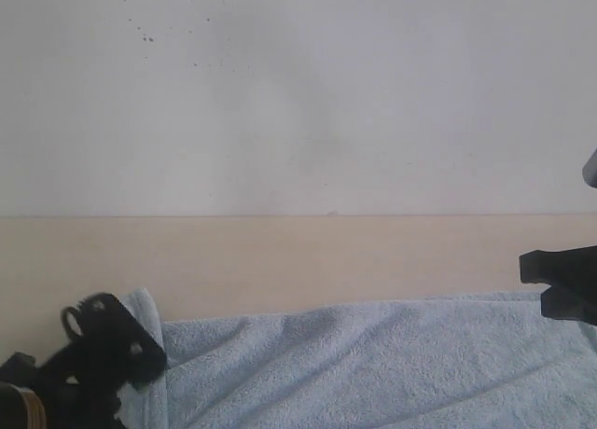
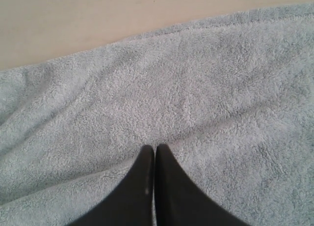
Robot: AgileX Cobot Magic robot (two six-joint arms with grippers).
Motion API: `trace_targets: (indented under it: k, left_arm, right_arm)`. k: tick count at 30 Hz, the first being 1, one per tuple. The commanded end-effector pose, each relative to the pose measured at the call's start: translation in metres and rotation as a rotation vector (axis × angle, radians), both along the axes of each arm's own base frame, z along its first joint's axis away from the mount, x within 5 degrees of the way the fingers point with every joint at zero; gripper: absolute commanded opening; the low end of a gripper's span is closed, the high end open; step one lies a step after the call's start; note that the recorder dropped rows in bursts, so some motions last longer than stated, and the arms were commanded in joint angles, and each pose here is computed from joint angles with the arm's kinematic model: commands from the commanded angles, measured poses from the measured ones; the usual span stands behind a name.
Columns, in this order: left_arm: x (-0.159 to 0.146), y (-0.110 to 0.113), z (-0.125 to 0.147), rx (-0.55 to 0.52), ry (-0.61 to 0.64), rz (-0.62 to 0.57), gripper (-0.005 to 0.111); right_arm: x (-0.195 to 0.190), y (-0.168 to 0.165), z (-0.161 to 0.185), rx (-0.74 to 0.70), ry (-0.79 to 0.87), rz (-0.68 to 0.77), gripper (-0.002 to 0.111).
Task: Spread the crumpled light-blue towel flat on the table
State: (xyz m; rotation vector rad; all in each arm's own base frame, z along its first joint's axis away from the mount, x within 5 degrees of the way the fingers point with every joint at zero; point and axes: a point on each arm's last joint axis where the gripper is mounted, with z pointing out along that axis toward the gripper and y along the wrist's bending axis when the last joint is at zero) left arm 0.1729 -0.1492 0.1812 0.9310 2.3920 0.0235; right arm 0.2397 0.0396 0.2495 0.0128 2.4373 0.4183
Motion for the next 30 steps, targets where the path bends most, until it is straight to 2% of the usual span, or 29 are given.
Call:
trace_targets:
  k: [1,4,7,8,10,12,15,17,19,21,22,23,24,25,26,28,29,30]
  left_arm:
    - [0.009,0.012,0.017,-0.186,-0.079,0.294,0.004]
    - [0.009,0.018,0.025,-0.262,-0.118,0.411,0.004]
    - [0.005,0.018,0.031,-0.328,-0.115,0.420,0.004]
    - [0.003,0.016,0.032,-0.349,-0.103,0.386,0.004]
    - [-0.001,0.007,0.033,-0.371,-0.095,0.234,0.008]
    - [-0.006,-0.001,0.032,-0.376,-0.102,0.053,0.021]
    - [-0.008,0.000,0.029,-0.278,-0.134,-0.069,0.046]
    - [-0.007,0.005,0.027,-0.175,-0.149,-0.109,0.058]
    - [-0.007,0.013,0.023,-0.054,-0.137,-0.105,0.064]
    - [-0.010,0.024,0.017,0.081,-0.089,-0.096,0.064]
    - [-0.017,0.030,0.010,0.183,0.019,-0.125,0.061]
    - [-0.024,0.033,0.006,0.236,0.099,-0.177,0.059]
    - [-0.036,0.034,0.002,0.279,0.223,-0.297,0.054]
    - [-0.042,0.031,0.004,0.260,0.248,-0.416,0.048]
    - [-0.044,0.026,0.007,0.211,0.232,-0.470,0.041]
    - [-0.041,0.027,0.011,0.204,0.170,-0.459,0.028]
    - [-0.039,0.029,0.012,0.232,0.151,-0.464,0.025]
    - [-0.037,0.029,0.011,0.261,0.140,-0.479,0.028]
  right_arm:
    - [-0.002,0.000,0.001,-0.009,-0.014,0.011,0.000]
    - [-0.001,0.000,0.001,-0.023,-0.022,0.025,0.000]
    - [-0.001,0.000,0.001,-0.016,-0.030,0.015,0.000]
    - [0.000,0.000,0.002,-0.007,-0.033,0.008,0.000]
    - [0.000,0.001,0.002,0.007,-0.032,0.001,0.000]
    - [0.000,0.001,0.002,0.013,-0.032,-0.002,0.000]
    - [0.000,0.001,0.002,0.010,-0.032,0.003,0.000]
    - [0.000,0.001,0.002,0.011,-0.033,0.001,0.000]
    - [0.000,0.001,0.002,0.010,-0.037,-0.001,0.000]
    - [0.001,0.000,0.003,0.009,-0.042,-0.005,0.000]
    - [0.001,0.000,0.003,0.009,-0.048,-0.009,0.000]
    - [0.001,0.000,0.003,0.010,-0.052,-0.013,0.000]
    - [0.002,0.000,0.004,0.009,-0.056,-0.015,0.000]
    - [0.002,0.000,0.004,0.009,-0.058,-0.016,0.000]
    - [0.002,0.000,0.003,0.013,-0.052,-0.015,0.000]
    - [0.000,0.001,0.002,0.014,-0.034,0.001,0.000]
    - [-0.001,0.001,0.002,0.013,-0.029,0.009,0.000]
    - [-0.001,0.001,0.002,0.013,-0.027,0.010,0.000]
